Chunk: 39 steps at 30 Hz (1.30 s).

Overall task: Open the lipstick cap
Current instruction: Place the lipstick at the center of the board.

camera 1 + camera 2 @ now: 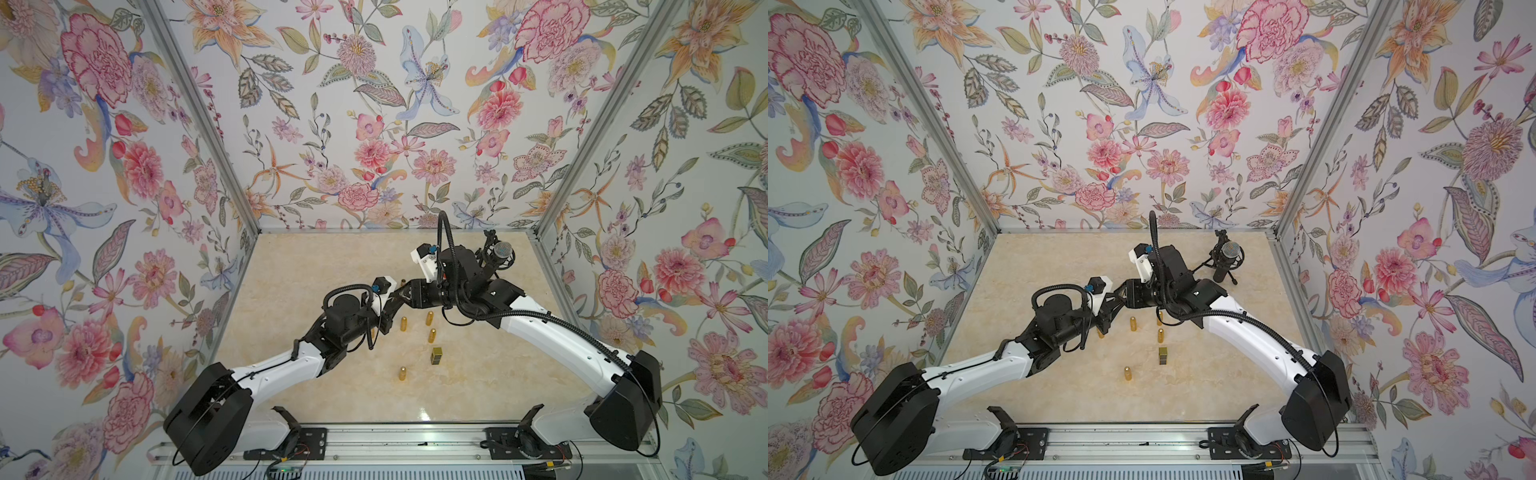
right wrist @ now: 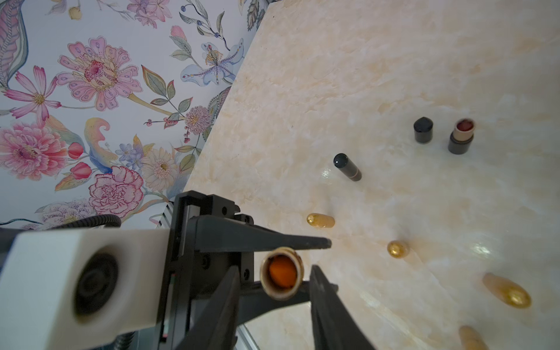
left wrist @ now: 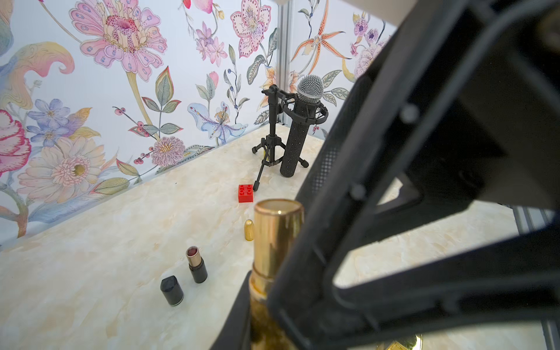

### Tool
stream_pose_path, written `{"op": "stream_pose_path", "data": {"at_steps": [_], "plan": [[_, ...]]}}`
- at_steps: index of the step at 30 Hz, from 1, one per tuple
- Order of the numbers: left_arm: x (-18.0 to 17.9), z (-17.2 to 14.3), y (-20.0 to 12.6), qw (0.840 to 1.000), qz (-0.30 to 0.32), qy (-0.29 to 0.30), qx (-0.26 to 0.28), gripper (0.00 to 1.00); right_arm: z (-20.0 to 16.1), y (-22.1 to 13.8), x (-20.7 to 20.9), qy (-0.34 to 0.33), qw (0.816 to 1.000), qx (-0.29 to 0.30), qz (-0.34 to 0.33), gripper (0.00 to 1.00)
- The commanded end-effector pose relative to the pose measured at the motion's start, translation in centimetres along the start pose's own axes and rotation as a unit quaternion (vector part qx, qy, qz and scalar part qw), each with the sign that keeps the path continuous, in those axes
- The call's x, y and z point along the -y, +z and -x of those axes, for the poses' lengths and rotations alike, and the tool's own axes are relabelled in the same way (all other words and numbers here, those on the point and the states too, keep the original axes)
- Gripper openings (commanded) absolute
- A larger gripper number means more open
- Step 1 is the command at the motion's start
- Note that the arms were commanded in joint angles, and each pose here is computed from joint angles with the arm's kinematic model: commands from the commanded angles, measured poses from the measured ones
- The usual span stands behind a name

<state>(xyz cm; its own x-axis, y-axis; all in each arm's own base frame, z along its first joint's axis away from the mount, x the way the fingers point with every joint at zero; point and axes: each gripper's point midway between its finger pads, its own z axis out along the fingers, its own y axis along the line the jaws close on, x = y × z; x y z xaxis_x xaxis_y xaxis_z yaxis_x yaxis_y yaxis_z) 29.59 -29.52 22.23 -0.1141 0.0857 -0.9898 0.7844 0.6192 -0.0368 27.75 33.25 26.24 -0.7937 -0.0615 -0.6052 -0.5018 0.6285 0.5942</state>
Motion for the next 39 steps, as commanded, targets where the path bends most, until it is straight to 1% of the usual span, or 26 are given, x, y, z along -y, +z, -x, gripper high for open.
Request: {"op": "stream_pose_path", "data": {"at_steps": [1, 6, 13, 20, 22, 28, 31, 32, 35, 37, 38, 39], "plan": [[-0.03, 1.29, 0.23, 1.000, -0.006, 0.010, 0.012, 0.06, 1.48, 0.12, -1.36, -0.008, 1.000, 0.019, 0.021, 0.40], [-0.09, 1.11, 0.11, 1.000, -0.004, 0.012, 0.009, 0.06, 1.96, -0.08, -1.33, -0.013, 0.999, 0.029, 0.016, 0.38], [-0.07, 1.29, 0.02, 1.000, -0.003, 0.015, 0.009, 0.06, 1.38, 0.59, -0.94, -0.010, 1.000, 0.017, 0.016, 0.32], [0.04, 1.21, -0.03, 1.000, -0.006, 0.016, 0.007, 0.06, 1.83, 0.51, -0.72, -0.012, 1.000, 0.023, 0.012, 0.33], [0.01, 1.26, -0.07, 1.000, -0.005, 0.017, 0.007, 0.06, 1.83, 0.48, -0.69, -0.013, 1.000, 0.024, 0.010, 0.30], [-0.05, 1.32, -0.03, 1.000, -0.004, 0.019, 0.005, 0.06, 1.54, 0.61, -0.50, -0.013, 1.000, 0.021, 0.009, 0.25], [-0.03, 1.33, -0.03, 1.000, -0.003, 0.020, 0.005, 0.06, 1.67, 0.55, -0.44, -0.013, 1.000, 0.023, 0.007, 0.20], [-0.10, 1.39, -0.03, 1.000, -0.002, 0.020, 0.005, 0.06, 1.74, 0.54, -0.47, -0.013, 1.000, 0.024, 0.007, 0.20], [-0.24, 1.38, -0.14, 1.000, 0.002, 0.021, 0.004, 0.09, 1.98, 0.37, -0.65, -0.015, 0.999, 0.027, 0.009, 0.20], [-0.32, 1.59, -0.22, 1.000, 0.005, 0.021, 0.006, 0.15, 2.00, 0.37, -0.63, -0.014, 0.999, 0.027, 0.009, 0.20], [-0.33, 1.68, -0.27, 1.000, 0.006, 0.022, 0.007, 0.20, 2.08, 0.34, -0.72, -0.015, 0.999, 0.028, 0.009, 0.20], [-0.32, 1.74, -0.32, 1.000, 0.006, 0.022, 0.008, 0.32, 2.20, 0.28, -0.67, -0.014, 0.999, 0.030, 0.009, 0.20]]}}
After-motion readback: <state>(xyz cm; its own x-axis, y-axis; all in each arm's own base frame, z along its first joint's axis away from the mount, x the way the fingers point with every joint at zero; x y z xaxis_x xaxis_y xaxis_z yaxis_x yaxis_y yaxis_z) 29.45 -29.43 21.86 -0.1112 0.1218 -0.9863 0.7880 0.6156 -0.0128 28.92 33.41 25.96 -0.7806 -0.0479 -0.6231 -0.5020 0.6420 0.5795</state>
